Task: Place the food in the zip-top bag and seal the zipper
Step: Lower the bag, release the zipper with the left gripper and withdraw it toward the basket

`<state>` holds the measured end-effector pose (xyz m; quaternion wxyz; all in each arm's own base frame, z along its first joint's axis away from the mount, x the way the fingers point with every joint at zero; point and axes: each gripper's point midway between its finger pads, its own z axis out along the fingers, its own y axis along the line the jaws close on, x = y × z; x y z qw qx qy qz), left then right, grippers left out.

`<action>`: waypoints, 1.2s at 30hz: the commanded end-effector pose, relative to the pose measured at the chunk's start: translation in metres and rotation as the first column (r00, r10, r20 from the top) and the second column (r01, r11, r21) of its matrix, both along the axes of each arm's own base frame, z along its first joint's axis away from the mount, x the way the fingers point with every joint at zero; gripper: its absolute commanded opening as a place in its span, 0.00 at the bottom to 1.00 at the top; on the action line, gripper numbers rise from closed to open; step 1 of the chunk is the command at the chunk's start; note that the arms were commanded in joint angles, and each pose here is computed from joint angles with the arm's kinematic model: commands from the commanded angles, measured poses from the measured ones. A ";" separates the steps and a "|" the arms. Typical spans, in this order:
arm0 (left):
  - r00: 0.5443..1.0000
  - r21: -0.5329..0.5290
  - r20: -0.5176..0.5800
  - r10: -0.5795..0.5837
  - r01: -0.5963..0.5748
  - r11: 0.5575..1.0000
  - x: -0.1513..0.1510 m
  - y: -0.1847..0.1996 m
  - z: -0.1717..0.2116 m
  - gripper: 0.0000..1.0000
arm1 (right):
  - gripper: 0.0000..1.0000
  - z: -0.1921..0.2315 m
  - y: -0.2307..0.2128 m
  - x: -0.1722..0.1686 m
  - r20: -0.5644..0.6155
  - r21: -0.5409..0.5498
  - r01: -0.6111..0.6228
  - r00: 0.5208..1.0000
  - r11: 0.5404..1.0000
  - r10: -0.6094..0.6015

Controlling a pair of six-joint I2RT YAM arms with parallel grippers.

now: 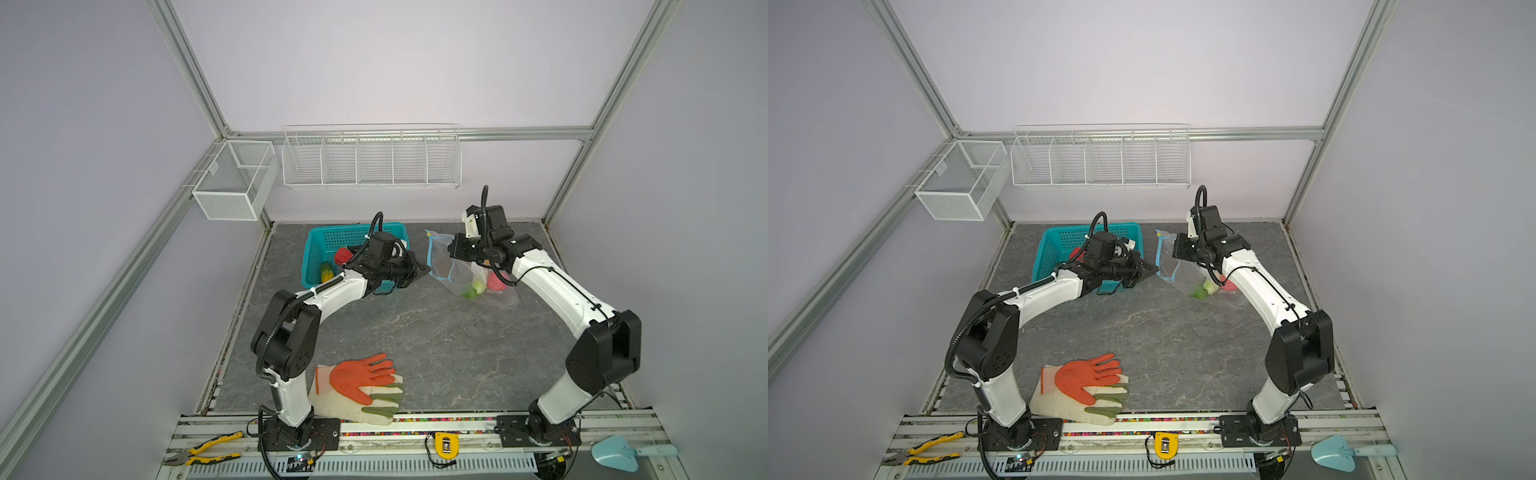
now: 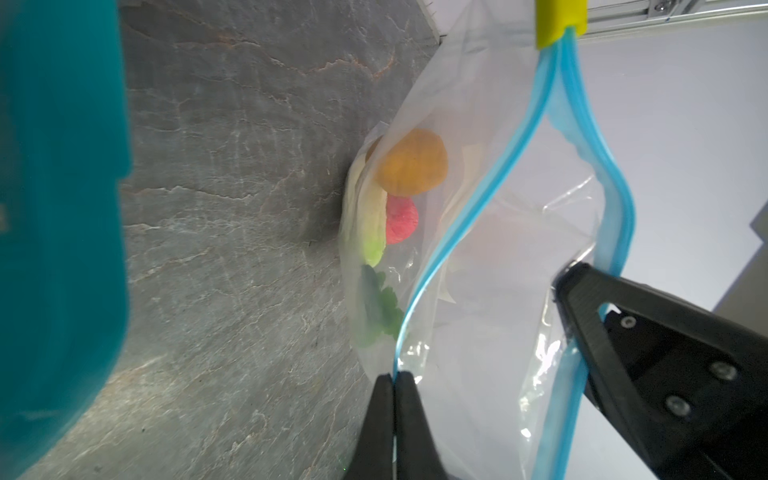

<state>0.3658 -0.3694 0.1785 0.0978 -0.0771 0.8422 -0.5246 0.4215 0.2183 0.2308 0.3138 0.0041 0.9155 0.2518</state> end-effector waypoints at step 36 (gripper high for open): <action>0.966 0.384 0.241 0.091 -0.181 0.905 0.042 0.105 0.042 0.46 | 0.07 -0.008 0.032 0.002 -0.015 0.014 -0.069 0.997 0.997 0.070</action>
